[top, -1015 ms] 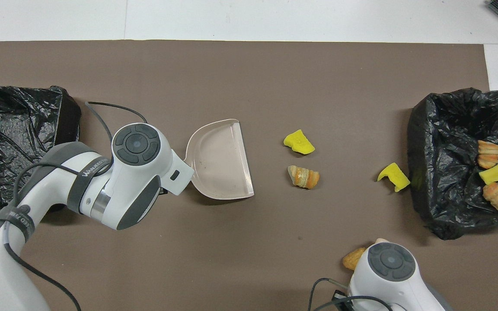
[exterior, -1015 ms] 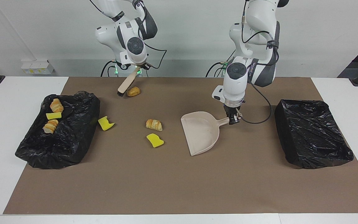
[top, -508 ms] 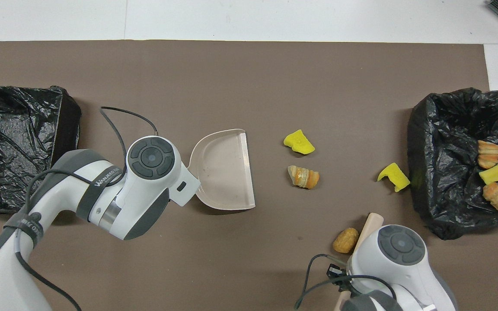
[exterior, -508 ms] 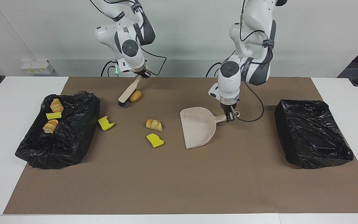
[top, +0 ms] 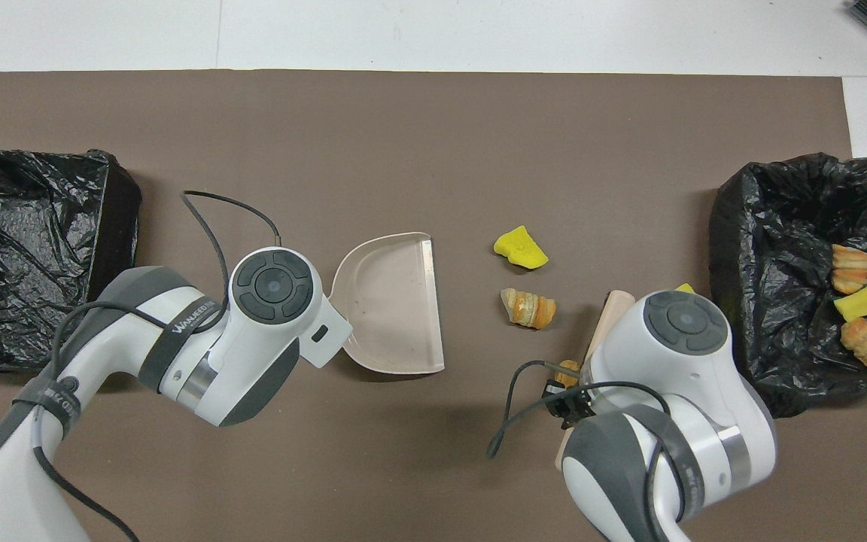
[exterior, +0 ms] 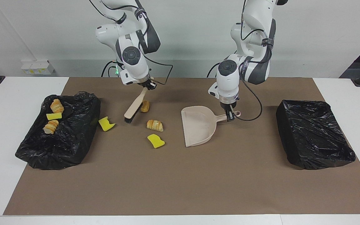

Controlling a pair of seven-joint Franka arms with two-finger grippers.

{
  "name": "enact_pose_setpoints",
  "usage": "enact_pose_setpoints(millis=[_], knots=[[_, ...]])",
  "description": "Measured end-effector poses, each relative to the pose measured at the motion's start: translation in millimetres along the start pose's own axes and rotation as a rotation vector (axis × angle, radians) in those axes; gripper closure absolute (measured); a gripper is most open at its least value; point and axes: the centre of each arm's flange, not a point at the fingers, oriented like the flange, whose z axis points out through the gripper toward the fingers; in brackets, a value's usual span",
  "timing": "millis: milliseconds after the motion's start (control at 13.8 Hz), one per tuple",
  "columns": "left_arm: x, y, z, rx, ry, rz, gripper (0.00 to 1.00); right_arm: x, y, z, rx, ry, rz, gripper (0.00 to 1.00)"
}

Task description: Sweep and dump trash in bin

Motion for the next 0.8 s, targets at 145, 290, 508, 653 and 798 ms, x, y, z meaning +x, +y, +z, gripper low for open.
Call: enact_pose_setpoints(millis=[145,290,508,653,798], knots=[[-0.5,0.3,0.5,-0.001,-0.001,-0.004,0.68,6.3,-12.5,-18.9,-0.039,-0.048,-0.022,0.74],[-1.1,0.9,0.6,-0.001,-0.001,-0.007,0.68,4.9,-8.9,-23.9,-0.085,-0.101,-0.018,0.74],[-1.9,1.1,1.0,-0.002,-0.002,-0.009,0.68,-11.6,4.8,-5.3,-0.125,-0.134,0.064,0.74],[-2.1,1.1,1.1,-0.002,-0.002,-0.010,0.68,-42.8,-0.5,12.4,-0.102,-0.147,0.120,0.74],[-2.2,1.1,1.2,-0.002,-0.002,-0.010,0.68,-74.8,-12.0,26.5,-0.062,-0.124,0.134,0.74]])
